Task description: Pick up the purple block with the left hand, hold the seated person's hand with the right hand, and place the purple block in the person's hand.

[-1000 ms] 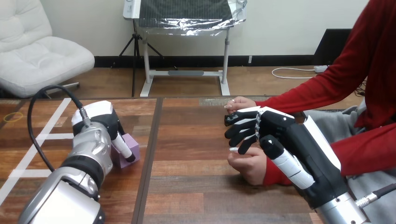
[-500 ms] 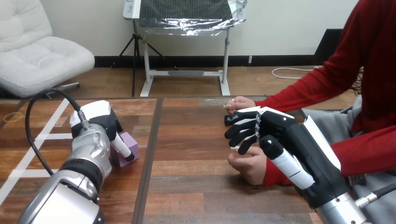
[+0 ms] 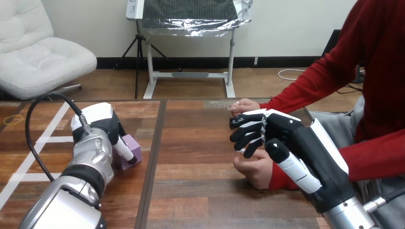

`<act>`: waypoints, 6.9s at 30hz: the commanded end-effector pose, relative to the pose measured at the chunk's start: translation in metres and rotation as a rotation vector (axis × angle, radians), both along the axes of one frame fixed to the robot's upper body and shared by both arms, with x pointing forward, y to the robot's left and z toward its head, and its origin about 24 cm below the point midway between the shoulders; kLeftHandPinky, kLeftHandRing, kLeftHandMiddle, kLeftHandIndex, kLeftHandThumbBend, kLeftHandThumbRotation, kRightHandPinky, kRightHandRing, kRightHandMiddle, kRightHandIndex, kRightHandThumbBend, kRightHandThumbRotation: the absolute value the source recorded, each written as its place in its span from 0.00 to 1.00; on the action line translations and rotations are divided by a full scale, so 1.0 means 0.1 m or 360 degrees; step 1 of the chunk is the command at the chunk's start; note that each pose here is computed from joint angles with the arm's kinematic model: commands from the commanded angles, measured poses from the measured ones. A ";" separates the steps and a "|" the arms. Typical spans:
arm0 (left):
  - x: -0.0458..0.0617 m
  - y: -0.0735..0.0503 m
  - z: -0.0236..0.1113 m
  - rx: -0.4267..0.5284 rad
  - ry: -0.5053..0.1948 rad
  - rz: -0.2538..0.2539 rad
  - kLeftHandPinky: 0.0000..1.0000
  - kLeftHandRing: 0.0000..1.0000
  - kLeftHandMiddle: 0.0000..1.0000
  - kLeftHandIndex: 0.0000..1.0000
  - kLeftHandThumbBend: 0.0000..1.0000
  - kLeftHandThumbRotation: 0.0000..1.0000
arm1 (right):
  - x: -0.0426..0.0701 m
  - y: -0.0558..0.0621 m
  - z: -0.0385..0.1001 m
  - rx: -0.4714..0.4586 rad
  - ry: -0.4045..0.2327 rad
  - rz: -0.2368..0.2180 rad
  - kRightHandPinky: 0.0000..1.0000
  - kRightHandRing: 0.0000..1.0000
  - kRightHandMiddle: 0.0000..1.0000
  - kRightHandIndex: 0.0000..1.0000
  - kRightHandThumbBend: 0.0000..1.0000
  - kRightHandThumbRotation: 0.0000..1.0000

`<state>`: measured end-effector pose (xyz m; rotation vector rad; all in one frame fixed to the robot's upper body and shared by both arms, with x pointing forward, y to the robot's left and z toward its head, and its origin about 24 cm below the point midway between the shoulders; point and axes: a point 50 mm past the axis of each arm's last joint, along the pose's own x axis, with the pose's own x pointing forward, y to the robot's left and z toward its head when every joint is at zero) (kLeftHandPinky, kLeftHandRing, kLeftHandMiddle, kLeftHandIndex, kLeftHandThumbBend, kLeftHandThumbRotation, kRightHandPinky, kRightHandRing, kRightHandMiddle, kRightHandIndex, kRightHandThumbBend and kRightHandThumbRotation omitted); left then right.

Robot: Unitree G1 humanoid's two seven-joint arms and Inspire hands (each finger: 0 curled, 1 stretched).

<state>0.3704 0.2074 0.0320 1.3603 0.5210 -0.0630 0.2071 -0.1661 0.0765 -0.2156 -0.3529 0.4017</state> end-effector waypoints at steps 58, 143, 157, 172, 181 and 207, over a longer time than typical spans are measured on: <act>0.11 -0.01 0.35 -0.0741 -0.0666 0.0120 0.28 0.36 0.43 0.47 0.71 0.00 | 0.19 -0.03 0.09 -0.0044 -0.0171 -0.0153 0.50 0.57 0.60 0.65 0.78 0.82; -0.57 0.10 0.53 -0.1416 -0.1193 0.0206 0.34 0.39 0.42 0.45 0.64 0.00 | 1.06 -1.00 0.30 -0.1083 -0.0044 -0.0254 0.63 0.77 0.81 0.81 0.96 0.70; -0.57 0.09 0.54 -0.1412 -0.1194 0.0202 0.34 0.39 0.43 0.45 0.64 0.00 | 1.13 -1.09 0.29 -0.1236 0.0138 -0.0185 0.68 0.82 0.85 0.84 1.00 0.59; -0.58 0.10 0.56 -0.1427 -0.1193 0.0223 0.34 0.39 0.42 0.45 0.64 0.00 | 1.18 -1.10 0.24 -0.1441 0.0251 -0.0095 0.71 0.83 0.85 0.84 1.00 0.53; -0.58 0.10 0.56 -0.1445 -0.1197 0.0233 0.33 0.38 0.42 0.45 0.64 0.00 | 1.20 -1.11 0.20 -0.1498 0.0308 -0.0091 0.71 0.83 0.85 0.84 1.00 0.49; -0.59 0.13 0.53 -0.1457 -0.1177 0.0239 0.34 0.38 0.42 0.45 0.64 0.00 | 1.25 -1.04 0.08 -0.1647 0.0399 -0.0060 0.72 0.84 0.86 0.84 1.00 0.31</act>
